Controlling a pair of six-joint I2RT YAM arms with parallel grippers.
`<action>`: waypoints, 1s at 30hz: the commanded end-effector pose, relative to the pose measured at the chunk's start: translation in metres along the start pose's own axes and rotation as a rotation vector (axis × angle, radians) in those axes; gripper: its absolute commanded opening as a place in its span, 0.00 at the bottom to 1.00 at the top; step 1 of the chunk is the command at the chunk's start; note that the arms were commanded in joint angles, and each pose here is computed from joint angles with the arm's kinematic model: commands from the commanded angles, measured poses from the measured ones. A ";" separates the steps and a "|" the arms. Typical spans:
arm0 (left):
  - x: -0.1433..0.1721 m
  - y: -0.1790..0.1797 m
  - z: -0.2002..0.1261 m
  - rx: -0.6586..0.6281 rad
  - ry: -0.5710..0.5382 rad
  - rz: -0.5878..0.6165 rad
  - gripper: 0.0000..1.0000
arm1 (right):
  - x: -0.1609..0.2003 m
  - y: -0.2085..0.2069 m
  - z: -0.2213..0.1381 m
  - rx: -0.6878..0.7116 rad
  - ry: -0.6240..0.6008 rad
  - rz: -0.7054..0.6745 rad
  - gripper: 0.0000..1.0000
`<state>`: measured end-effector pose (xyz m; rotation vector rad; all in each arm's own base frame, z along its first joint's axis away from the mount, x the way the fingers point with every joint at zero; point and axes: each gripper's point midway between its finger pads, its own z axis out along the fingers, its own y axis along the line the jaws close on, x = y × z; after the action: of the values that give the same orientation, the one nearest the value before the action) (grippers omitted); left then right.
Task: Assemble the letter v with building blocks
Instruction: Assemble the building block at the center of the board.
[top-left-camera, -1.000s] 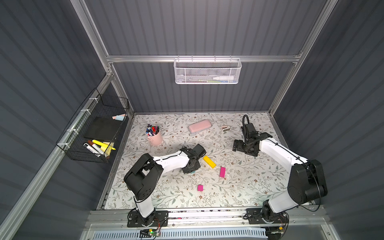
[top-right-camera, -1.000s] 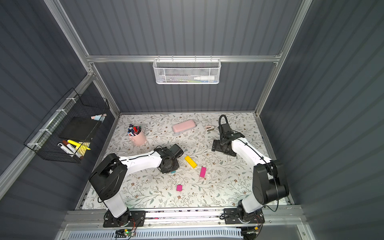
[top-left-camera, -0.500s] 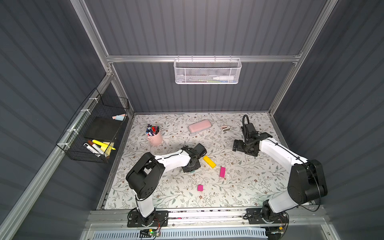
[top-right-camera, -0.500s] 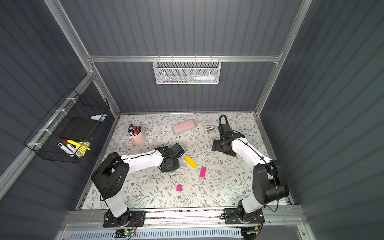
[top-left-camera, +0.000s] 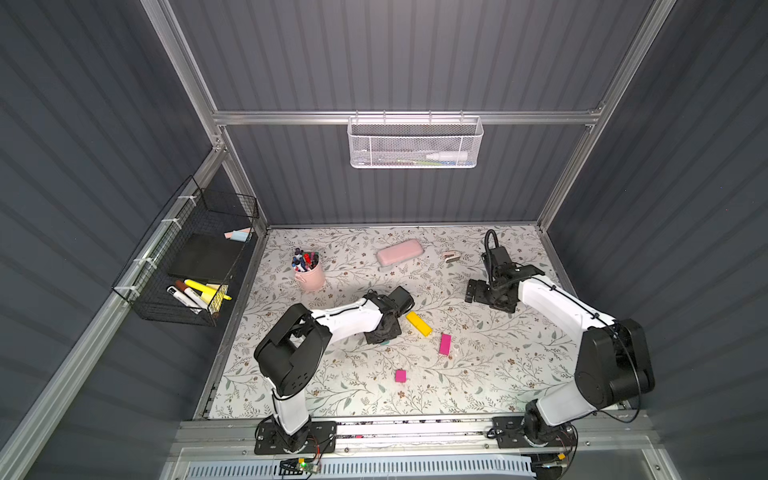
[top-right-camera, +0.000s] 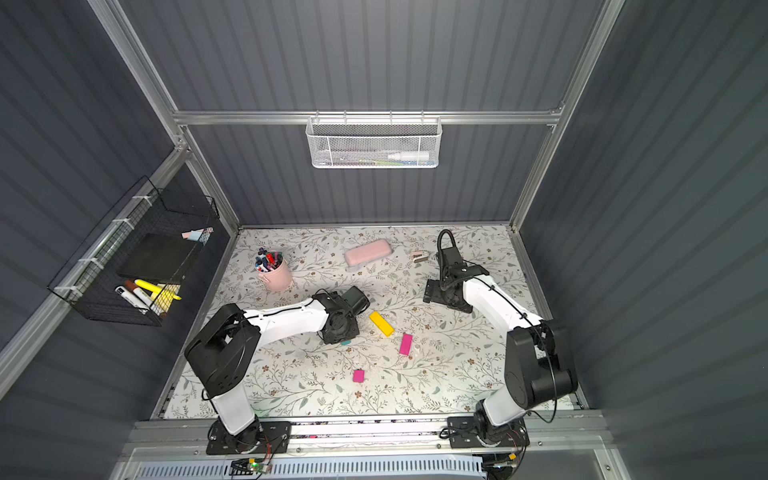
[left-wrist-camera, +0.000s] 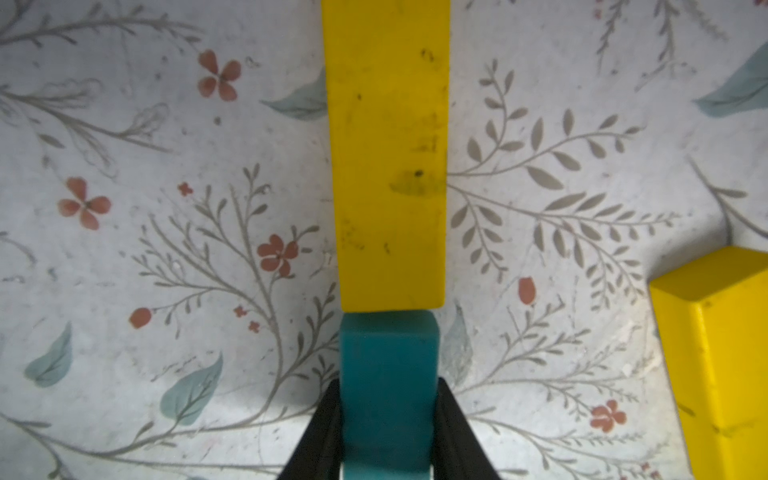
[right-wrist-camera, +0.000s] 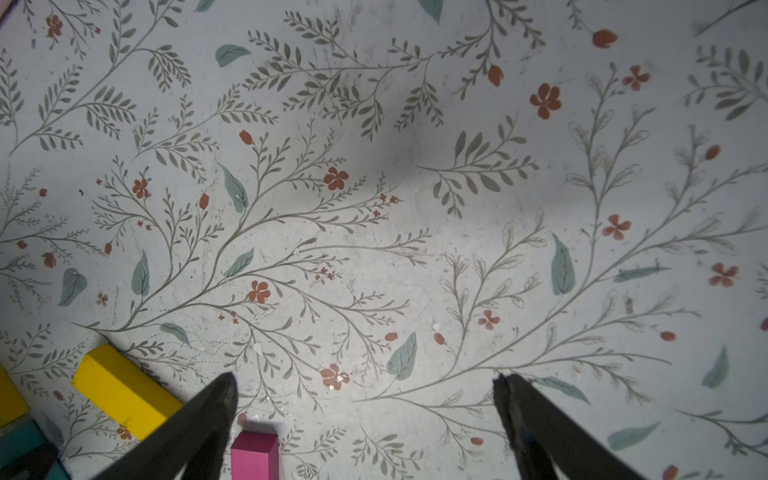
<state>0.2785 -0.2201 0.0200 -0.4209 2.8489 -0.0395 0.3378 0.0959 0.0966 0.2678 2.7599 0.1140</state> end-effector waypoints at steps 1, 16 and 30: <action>0.006 0.024 0.020 -0.117 0.018 0.034 0.15 | 0.004 -0.001 0.003 0.017 0.020 -0.001 0.99; 0.005 0.022 0.021 -0.112 0.013 0.035 0.19 | 0.003 -0.001 0.003 0.019 0.021 -0.002 0.99; 0.002 0.020 0.021 -0.110 0.008 0.044 0.21 | 0.003 -0.001 0.003 0.022 0.022 -0.002 0.99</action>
<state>0.2811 -0.2194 0.0198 -0.4039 2.8464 -0.0162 0.3376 0.0957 0.0944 0.2683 2.7664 0.1093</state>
